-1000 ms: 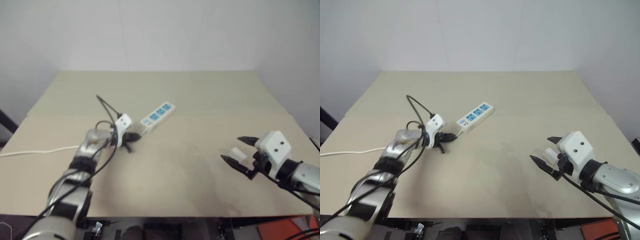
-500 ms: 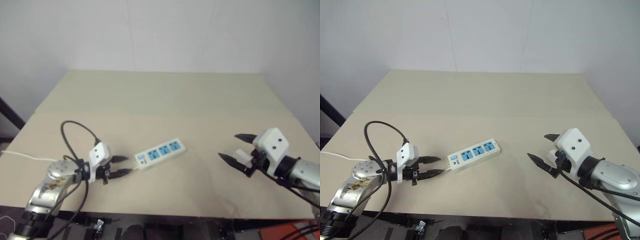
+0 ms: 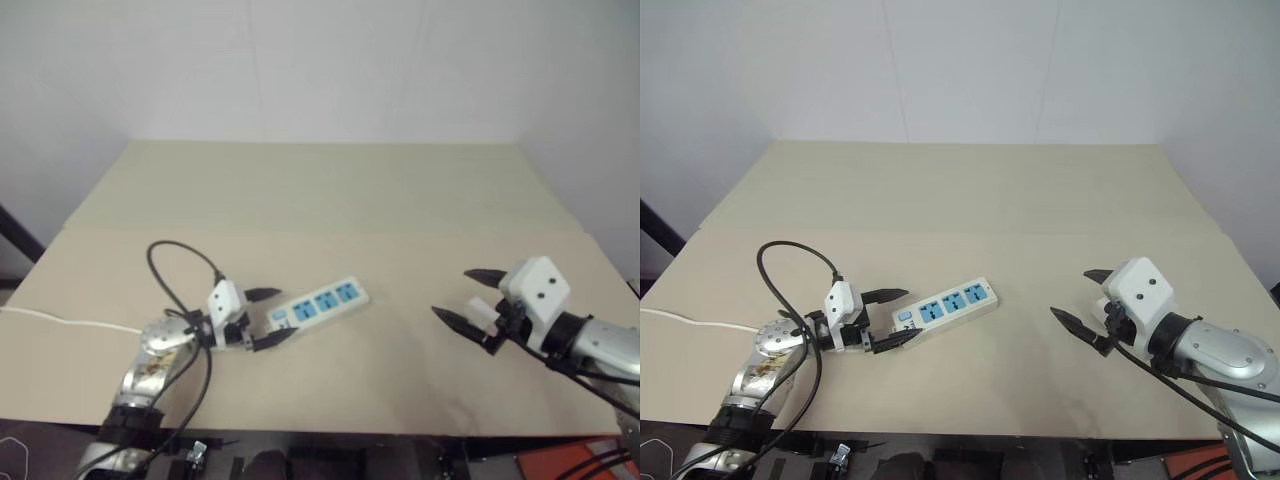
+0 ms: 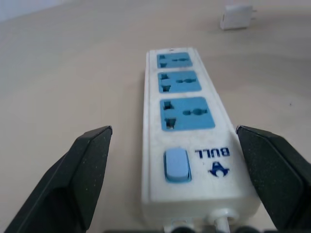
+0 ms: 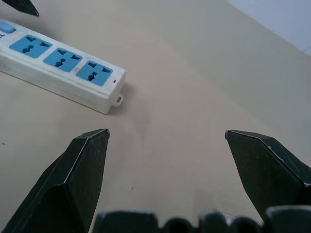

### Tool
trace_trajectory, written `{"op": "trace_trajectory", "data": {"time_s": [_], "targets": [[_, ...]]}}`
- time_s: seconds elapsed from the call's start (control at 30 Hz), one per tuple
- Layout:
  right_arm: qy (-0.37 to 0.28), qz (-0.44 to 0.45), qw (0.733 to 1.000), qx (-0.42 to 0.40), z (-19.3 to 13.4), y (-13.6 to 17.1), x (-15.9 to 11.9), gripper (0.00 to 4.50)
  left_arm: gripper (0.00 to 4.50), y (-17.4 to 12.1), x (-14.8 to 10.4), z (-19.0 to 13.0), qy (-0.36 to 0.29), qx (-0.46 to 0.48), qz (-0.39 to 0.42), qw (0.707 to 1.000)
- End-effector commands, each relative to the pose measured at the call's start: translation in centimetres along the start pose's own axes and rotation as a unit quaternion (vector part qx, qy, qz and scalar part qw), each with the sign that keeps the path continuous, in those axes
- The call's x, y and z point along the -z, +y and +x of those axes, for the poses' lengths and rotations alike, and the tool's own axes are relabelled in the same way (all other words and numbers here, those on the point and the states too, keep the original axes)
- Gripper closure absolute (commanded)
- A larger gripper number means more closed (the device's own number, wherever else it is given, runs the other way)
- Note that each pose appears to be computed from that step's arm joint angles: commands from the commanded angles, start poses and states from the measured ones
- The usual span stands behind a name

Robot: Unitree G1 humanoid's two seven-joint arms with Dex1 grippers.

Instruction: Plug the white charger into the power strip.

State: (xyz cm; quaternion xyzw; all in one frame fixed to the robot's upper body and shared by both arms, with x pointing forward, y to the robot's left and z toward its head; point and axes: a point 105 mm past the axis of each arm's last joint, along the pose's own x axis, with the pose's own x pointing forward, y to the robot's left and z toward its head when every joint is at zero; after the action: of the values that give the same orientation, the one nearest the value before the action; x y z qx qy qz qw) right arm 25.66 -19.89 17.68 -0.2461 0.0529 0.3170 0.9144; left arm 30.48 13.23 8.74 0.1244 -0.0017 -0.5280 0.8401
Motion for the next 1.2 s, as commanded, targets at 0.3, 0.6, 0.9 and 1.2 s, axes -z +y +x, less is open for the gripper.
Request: {"op": "trace_trajectory", "data": {"time_s": [0.3,0.6,0.9,1.2], "targets": [[-0.02,-0.017,1.0,0.004,-0.3,0.2,-1.4,0.0,0.02,-1.1,0.8,1.7,-0.004,0.032,-0.013,0.999],[-0.031,-0.021,0.999,0.0,0.1,0.2,-2.0,0.0,0.02,-1.4,3.6,1.5,0.042,0.038,-0.042,0.998],[-0.038,-0.029,0.999,-0.009,0.2,0.0,-2.7,0.0,1.2,-2.1,5.3,2.3,0.064,0.063,-0.07,0.993],[0.079,0.068,0.994,0.041,2.3,-5.0,-2.4,0.0,1.2,-2.5,1.9,4.9,0.032,0.19,0.01,0.981]]}}
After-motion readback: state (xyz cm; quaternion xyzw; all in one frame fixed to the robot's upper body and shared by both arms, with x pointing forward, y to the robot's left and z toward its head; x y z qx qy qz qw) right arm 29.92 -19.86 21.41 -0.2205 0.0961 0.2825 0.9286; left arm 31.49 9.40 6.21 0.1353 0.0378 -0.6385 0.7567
